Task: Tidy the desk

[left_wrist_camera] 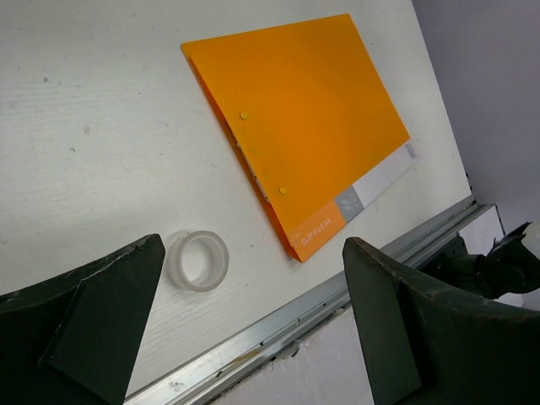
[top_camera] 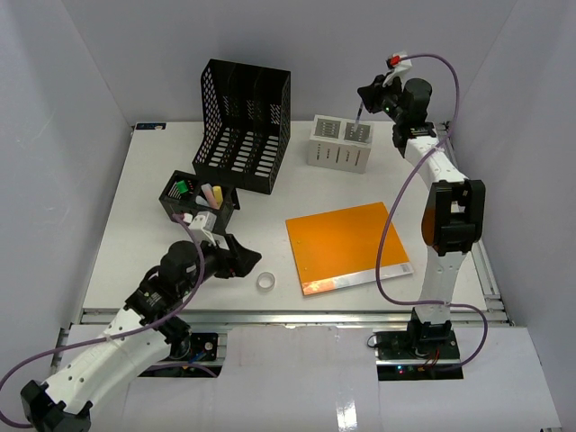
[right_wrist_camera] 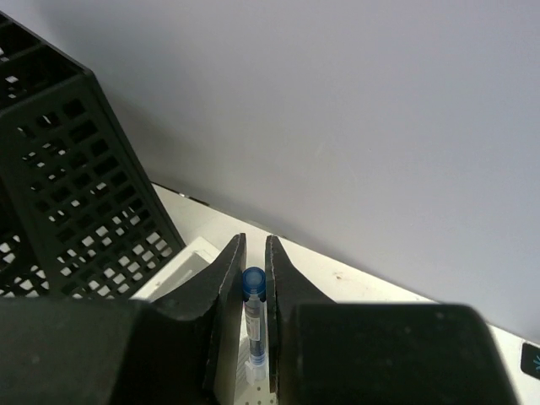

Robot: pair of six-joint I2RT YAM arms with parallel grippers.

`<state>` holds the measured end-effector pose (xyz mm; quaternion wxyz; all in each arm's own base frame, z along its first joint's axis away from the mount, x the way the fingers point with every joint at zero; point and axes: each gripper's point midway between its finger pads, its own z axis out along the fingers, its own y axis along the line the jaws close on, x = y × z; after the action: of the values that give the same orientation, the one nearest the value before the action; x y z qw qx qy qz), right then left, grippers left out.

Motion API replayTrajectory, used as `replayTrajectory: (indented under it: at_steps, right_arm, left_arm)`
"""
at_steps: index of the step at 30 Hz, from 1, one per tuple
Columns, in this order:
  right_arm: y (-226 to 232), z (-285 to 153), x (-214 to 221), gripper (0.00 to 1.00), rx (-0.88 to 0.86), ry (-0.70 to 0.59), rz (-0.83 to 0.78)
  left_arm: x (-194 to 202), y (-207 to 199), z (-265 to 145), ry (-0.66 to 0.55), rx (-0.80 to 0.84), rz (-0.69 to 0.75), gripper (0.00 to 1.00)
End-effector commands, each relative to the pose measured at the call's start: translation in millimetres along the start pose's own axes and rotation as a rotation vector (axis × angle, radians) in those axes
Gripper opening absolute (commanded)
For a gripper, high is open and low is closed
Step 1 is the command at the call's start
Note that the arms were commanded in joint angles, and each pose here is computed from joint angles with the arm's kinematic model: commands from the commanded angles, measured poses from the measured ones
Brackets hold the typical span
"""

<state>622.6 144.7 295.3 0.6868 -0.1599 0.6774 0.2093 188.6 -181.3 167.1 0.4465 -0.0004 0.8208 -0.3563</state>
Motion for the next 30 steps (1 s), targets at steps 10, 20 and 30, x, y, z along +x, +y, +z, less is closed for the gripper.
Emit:
replayTrajectory:
  at_steps: [10, 20, 30]
  right_arm:
    - [-9.6, -3.8, 20.7, 0.71, -0.004, 0.01, -0.12]
    - [78.2, -106.4, -34.7, 0.97, -0.331, 0.076, -0.102]
    - [192.1, -264.2, 62.3, 0.98, -0.76, 0.29, 0.083]
  left_arm:
    - [27.3, 36.0, 8.6, 0.142, -0.221, -0.074, 0.98]
    - [52.7, 49.5, 22.9, 0.3, -0.306, -0.055, 0.98]
    - [57.2, 39.6, 43.6, 0.391, -0.3, 0.011, 0.98]
